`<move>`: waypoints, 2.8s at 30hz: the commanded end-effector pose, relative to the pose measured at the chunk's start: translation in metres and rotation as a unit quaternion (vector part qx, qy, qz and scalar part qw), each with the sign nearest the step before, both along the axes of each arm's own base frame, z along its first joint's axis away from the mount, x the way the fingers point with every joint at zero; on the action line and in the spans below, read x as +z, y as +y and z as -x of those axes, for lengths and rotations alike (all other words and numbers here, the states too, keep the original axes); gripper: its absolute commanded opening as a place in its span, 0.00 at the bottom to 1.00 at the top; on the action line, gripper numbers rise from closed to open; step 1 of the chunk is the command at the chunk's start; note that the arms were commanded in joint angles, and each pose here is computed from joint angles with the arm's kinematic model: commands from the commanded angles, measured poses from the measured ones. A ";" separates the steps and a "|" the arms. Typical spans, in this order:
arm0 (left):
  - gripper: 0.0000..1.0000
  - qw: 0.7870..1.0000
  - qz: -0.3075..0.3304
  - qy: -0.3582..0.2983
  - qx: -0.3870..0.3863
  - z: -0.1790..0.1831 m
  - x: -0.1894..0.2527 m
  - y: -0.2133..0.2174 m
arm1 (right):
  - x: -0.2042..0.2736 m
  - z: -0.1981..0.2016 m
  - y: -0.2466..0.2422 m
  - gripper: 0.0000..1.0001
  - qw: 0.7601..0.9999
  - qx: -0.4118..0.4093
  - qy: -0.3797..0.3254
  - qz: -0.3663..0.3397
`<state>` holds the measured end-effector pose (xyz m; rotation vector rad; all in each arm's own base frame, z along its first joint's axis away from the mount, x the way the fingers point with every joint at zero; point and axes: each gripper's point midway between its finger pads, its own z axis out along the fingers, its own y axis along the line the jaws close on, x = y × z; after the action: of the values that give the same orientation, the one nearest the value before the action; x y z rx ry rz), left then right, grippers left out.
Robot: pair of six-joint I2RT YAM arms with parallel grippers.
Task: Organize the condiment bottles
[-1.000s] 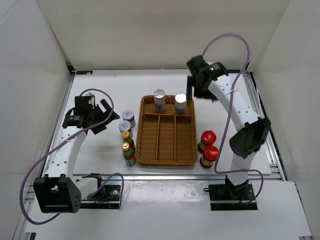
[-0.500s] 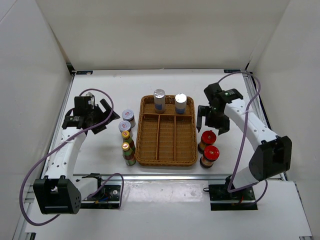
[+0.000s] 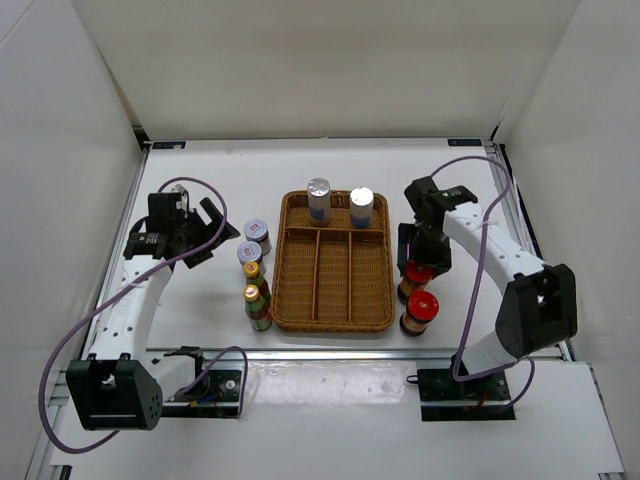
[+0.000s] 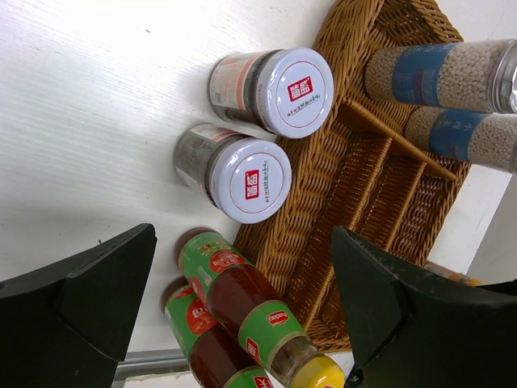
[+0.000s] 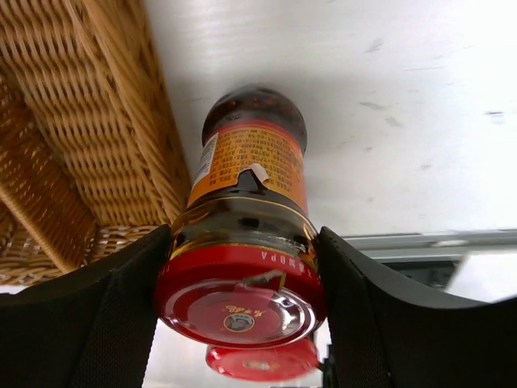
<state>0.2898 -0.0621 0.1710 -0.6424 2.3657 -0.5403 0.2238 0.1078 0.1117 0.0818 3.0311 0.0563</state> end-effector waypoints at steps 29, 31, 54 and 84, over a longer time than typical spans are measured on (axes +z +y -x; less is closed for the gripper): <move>1.00 1.000 0.013 -0.024 -0.012 0.002 0.013 -0.009 | 0.054 -0.087 0.122 0.00 0.971 0.180 -0.142 -0.063; 1.00 1.000 0.010 -0.025 -0.015 0.002 0.013 -0.008 | 0.042 -0.089 0.123 0.00 0.973 0.185 -0.127 -0.055; 1.00 1.000 0.016 -0.013 -0.008 -0.002 0.002 -0.009 | 0.063 0.043 0.014 1.00 0.999 0.023 -0.028 -0.005; 1.00 1.000 0.016 -0.008 -0.008 0.002 -0.003 -0.009 | 0.102 0.053 0.026 0.00 0.992 0.046 -0.054 -0.100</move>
<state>0.2891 -0.0678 0.1612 -0.6523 2.3787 -0.5644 0.1821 0.1187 0.1978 0.0933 2.8965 0.2581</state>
